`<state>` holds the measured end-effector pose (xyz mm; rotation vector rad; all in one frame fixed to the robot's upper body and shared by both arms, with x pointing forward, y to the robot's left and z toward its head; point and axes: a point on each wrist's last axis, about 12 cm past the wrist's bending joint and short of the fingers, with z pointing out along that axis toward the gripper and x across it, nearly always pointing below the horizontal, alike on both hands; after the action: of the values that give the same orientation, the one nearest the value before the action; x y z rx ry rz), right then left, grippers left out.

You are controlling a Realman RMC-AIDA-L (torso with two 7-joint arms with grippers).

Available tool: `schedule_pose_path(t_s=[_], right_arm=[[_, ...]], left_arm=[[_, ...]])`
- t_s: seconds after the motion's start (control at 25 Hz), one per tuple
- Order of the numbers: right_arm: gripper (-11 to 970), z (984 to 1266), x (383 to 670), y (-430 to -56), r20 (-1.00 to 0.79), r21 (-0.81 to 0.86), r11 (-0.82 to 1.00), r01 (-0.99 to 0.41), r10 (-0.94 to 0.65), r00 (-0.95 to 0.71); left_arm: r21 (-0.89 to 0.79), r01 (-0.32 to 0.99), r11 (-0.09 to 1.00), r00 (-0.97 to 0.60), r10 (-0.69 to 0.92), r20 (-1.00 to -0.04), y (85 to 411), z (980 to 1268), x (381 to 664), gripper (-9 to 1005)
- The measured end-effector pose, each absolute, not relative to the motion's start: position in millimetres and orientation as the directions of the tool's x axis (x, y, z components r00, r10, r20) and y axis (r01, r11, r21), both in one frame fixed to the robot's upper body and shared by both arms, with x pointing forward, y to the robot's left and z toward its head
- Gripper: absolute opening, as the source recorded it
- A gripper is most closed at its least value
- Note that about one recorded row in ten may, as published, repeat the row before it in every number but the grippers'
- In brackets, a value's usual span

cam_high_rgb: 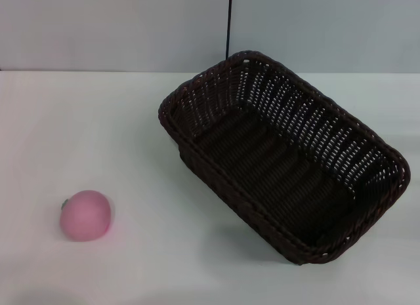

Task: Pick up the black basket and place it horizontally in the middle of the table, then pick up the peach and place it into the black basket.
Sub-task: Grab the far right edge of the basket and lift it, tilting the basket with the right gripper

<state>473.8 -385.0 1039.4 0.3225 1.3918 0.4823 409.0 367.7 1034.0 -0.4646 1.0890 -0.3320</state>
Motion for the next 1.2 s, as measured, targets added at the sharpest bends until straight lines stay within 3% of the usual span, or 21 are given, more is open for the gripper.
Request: schedule_pose_path(t_s=[0.64, 1.0, 1.2], right_arm=[[434, 1048.3, 476.9, -383.1, -0.851, 0.485, 0.851, -0.202, 0.512, 0.115], [454, 1092.6, 493.4, -390.7, -0.907, 0.371, 0.816, -0.444, 0.420, 0.013], [466, 1125.7, 506.0, -391.4, -0.931, 0.333, 0.763, -0.554, 0.358, -0.067]], left_arm=[[-0.506, 0.056, 0.861, 0.443, -0.476, -0.760, 366.3, 1042.9, 437.1, 796], [-0.504, 0.036, 0.863, 0.438, -0.467, -0.768, 368.6, 1040.6, 433.3, 777], [-0.514, 0.020, 0.858, 0.434, -0.471, -0.769, 368.3, 1037.0, 426.4, 694]])
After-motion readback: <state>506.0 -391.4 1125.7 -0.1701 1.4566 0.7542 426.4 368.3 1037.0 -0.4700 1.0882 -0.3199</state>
